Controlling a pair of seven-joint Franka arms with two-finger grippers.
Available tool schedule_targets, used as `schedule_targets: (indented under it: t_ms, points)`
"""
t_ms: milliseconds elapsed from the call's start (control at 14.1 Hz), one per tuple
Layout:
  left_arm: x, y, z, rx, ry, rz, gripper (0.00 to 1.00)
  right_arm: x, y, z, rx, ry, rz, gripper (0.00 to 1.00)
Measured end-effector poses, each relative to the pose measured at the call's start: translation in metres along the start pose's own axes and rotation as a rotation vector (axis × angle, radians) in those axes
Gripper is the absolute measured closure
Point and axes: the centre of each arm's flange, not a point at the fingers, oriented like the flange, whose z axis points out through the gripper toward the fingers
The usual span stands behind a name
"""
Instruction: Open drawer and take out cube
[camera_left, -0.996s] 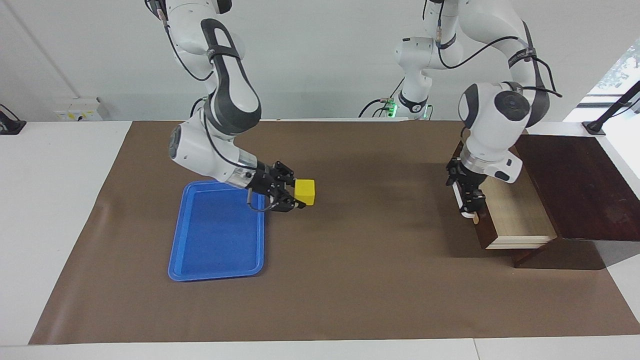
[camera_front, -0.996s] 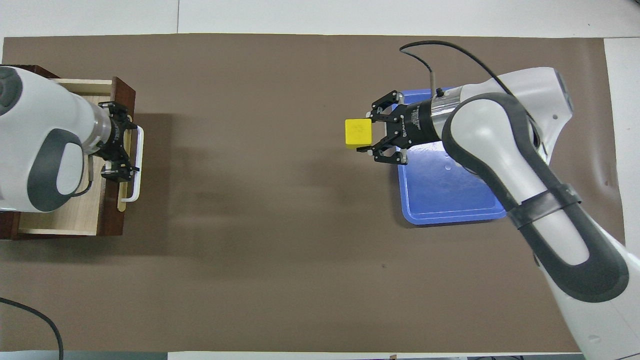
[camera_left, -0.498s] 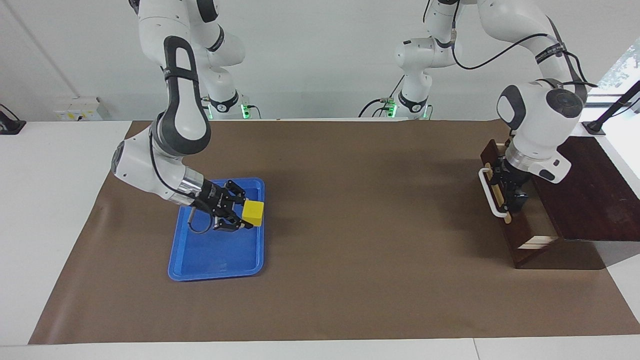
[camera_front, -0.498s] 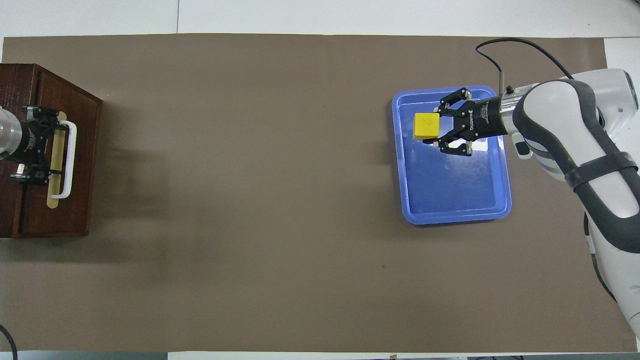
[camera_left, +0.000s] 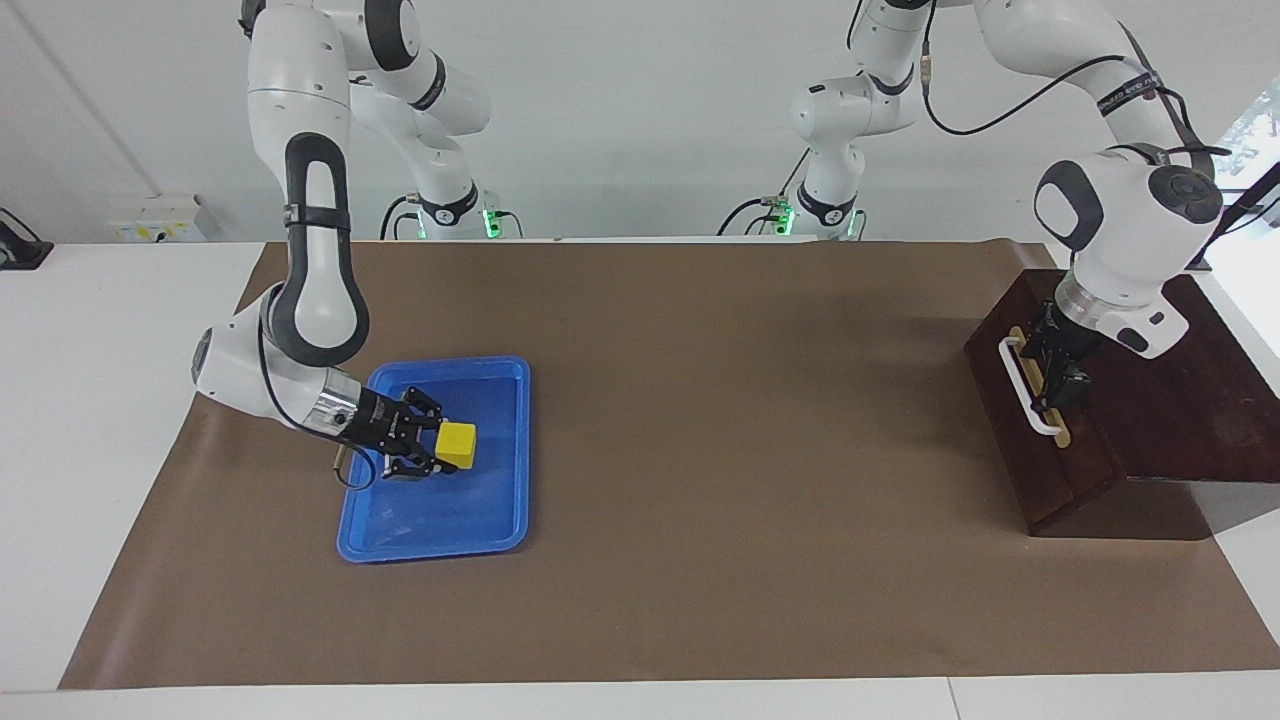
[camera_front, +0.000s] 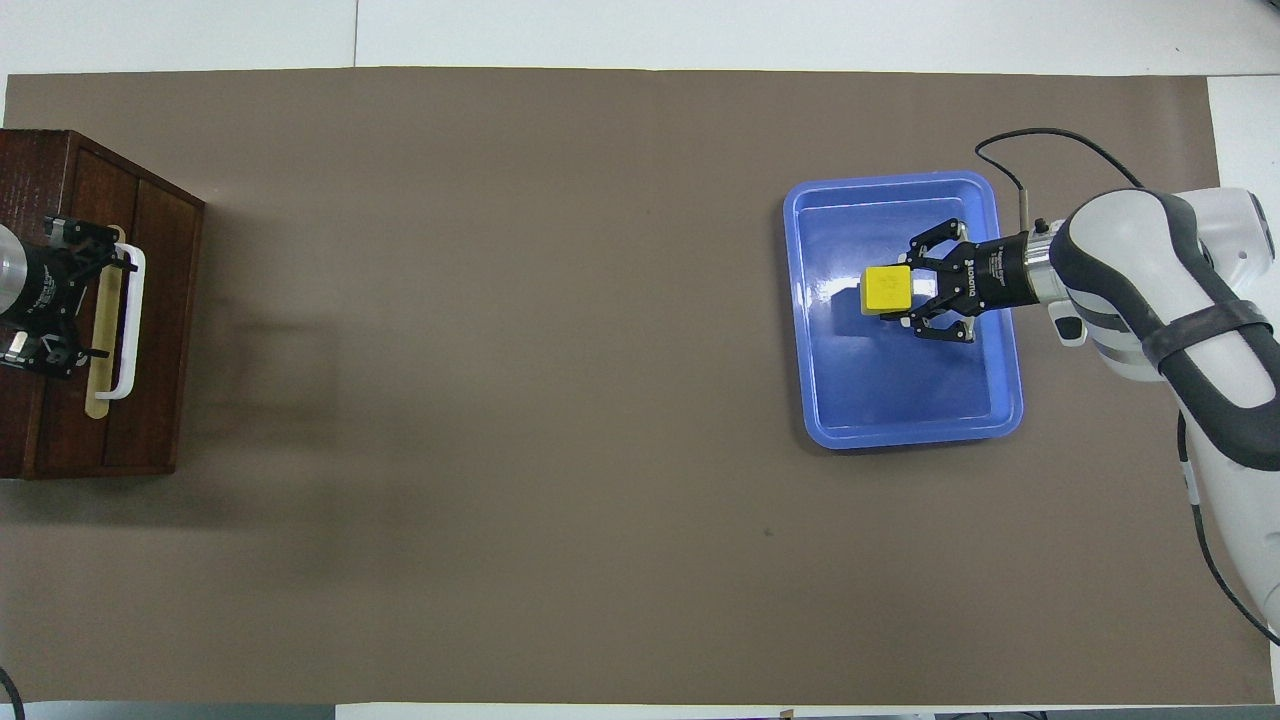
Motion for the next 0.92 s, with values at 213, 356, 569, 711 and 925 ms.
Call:
schedule_targets:
  t_ms: [213,356,569,711,925]
  points:
    - [-0.061,-0.007,-0.071,0.037,-0.029,0.294,0.00,0.004,0.007,0.009,-0.015,0.002,-0.022,0.45]
    - [-0.076,-0.016,-0.111,0.035,-0.083,0.491,0.00,0.013,0.014,0.015,-0.023,0.007,-0.053,0.45]
    - [-0.081,-0.017,-0.126,0.030,-0.109,0.786,0.00,0.021,0.020,0.014,-0.025,0.010,-0.070,0.45]
    - [-0.084,-0.013,-0.110,0.062,-0.155,0.940,0.00,0.022,0.022,0.012,-0.023,0.012,-0.071,0.45]
    - [-0.085,-0.003,-0.110,0.074,-0.185,1.040,0.00,0.024,0.023,0.010,-0.021,0.014,-0.082,0.41]
